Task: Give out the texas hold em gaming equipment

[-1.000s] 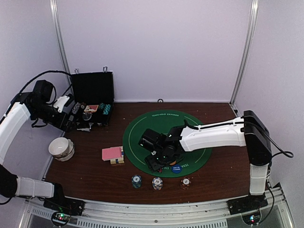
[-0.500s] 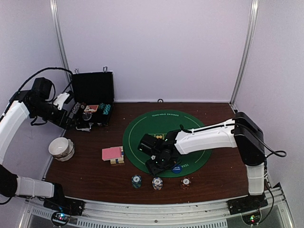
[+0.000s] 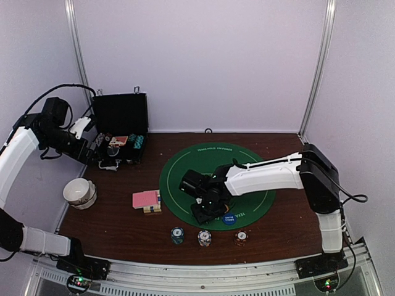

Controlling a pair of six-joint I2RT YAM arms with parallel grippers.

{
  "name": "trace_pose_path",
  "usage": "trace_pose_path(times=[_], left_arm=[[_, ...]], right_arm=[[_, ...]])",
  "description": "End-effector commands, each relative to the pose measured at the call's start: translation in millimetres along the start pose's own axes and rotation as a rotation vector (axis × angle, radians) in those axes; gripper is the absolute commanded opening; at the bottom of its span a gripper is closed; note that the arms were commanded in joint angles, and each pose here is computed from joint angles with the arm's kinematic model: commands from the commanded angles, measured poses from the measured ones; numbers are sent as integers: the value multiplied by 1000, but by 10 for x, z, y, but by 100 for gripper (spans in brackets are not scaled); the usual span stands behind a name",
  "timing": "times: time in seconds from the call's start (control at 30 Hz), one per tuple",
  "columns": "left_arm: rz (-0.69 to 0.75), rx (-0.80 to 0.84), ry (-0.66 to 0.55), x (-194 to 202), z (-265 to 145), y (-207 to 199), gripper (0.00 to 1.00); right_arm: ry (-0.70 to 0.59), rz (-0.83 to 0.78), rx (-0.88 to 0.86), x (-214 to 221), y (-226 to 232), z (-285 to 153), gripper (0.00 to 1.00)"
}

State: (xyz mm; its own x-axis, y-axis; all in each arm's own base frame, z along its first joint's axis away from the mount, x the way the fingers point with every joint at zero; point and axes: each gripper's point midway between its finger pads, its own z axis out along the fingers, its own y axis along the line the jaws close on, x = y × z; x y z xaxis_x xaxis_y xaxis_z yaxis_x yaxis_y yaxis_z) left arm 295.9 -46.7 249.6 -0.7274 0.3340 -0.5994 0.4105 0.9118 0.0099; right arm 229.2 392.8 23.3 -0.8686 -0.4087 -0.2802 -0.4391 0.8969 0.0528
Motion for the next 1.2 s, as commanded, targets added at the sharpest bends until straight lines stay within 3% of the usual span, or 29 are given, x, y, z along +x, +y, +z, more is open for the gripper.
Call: trace_pose_path(times=[0.0, 0.83, 1.0, 1.17], left_arm=[[16, -3, -38, -109, -92, -3, 98], [8, 3, 2, -12, -34, -9, 98], [8, 13, 4, 8, -35, -30, 98], [12, 19, 7, 26, -34, -44, 98]], right_arm=[[-1, -2, -4, -119, 32, 177, 44], [-132, -50, -119, -1360, 318, 402, 41], [-139, -41, -144, -1463, 326, 355, 47], [-183, -48, -119, -1518, 239, 18, 57]])
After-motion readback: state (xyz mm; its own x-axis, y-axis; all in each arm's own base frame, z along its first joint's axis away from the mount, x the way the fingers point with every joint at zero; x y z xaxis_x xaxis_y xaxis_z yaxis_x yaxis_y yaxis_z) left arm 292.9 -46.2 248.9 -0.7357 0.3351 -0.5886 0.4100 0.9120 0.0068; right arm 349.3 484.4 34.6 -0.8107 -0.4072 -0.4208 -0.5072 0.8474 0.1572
